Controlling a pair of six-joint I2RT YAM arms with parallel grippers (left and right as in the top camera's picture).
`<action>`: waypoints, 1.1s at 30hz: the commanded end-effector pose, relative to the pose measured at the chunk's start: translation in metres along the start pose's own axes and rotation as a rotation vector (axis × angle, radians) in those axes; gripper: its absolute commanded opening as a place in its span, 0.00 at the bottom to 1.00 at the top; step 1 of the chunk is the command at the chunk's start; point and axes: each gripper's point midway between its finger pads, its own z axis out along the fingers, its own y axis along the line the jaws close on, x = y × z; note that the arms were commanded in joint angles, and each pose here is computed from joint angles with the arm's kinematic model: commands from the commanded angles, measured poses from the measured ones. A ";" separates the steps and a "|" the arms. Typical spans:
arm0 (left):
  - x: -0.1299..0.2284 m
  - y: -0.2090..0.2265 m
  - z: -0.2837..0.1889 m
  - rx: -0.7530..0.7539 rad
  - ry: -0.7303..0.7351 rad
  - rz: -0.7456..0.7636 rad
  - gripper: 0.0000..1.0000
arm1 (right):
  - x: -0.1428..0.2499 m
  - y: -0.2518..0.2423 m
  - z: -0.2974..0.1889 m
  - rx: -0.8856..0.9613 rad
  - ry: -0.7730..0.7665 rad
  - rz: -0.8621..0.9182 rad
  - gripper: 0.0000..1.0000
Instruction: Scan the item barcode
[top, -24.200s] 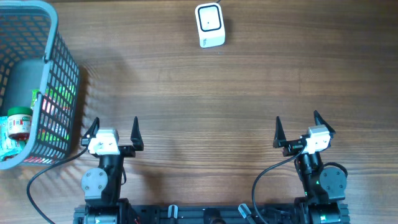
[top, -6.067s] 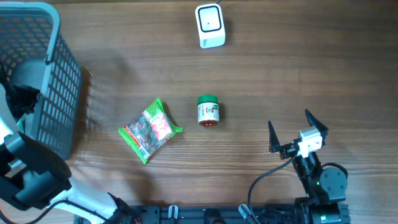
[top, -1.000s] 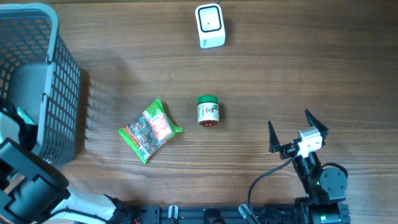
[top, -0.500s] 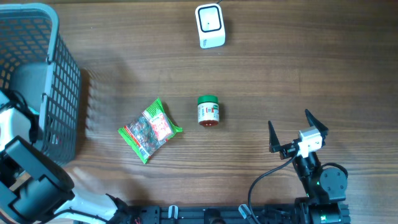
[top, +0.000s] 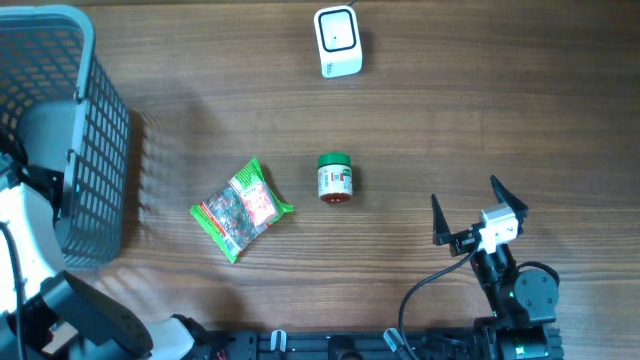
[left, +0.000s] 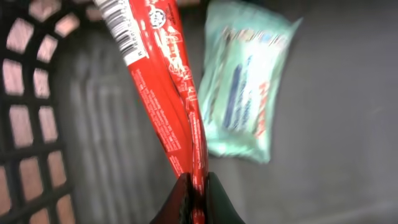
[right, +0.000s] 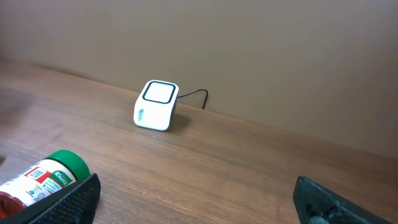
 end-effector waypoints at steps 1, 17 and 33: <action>-0.016 -0.013 0.002 0.036 -0.062 0.010 0.04 | 0.000 0.002 0.000 -0.016 -0.002 -0.014 1.00; 0.000 -0.034 0.082 0.029 -0.003 0.145 0.20 | 0.000 0.002 0.000 -0.016 -0.002 -0.014 1.00; -0.001 -0.052 0.083 0.122 0.001 0.131 0.74 | 0.000 0.002 0.000 -0.016 -0.002 -0.014 0.99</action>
